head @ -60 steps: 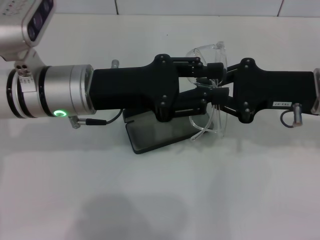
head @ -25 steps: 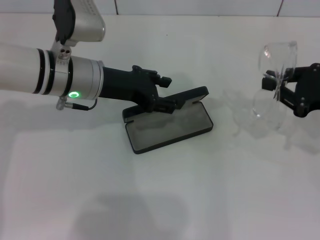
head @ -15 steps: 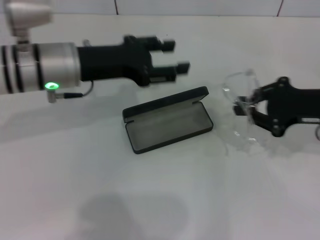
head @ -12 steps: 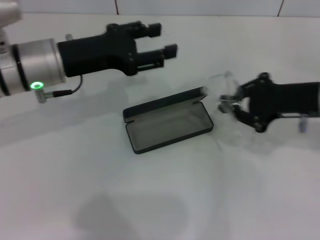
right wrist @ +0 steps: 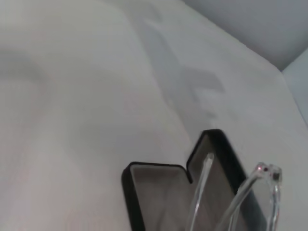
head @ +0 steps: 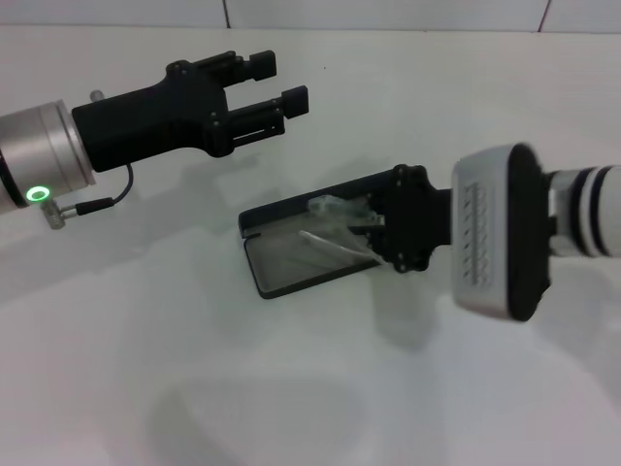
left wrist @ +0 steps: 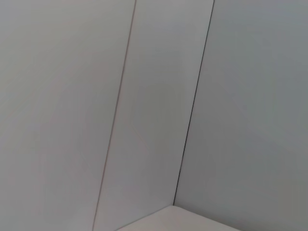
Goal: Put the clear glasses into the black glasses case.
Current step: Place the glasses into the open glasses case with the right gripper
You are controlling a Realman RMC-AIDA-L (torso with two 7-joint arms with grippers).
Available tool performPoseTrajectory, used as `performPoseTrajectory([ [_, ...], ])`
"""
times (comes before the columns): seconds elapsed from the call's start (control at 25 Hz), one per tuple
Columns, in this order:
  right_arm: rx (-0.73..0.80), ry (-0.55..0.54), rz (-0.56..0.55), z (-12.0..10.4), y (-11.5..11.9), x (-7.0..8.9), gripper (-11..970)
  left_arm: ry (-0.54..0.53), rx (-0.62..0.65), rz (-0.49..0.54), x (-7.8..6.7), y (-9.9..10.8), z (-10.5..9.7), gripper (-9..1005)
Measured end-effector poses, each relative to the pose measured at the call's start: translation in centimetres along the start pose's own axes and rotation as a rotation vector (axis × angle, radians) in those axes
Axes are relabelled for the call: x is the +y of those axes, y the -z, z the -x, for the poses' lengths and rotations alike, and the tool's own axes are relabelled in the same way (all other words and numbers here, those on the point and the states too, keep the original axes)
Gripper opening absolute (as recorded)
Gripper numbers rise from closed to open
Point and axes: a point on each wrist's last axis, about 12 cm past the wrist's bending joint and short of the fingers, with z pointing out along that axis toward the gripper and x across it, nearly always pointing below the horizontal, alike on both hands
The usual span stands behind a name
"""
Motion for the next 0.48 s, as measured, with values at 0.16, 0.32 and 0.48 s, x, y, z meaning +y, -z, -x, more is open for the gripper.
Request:
performPoseTrajectory([
  [0.16,0.023,0.071,-0.04,0.7,-1.1,1.3,125,0.006,0.002,0.003,0.0,0.2,-0.2,693],
  [0.32,0.041,0.145,-0.093,1.4,-2.2,2.6,125,0.006,0.008,0.001,0.1,0.0,0.0,693],
  [0.48,0.052,0.198,-0.155,1.9,-3.1,3.8,125,0.002,0.011,-0.005,0.2,-0.3,0.1,692],
])
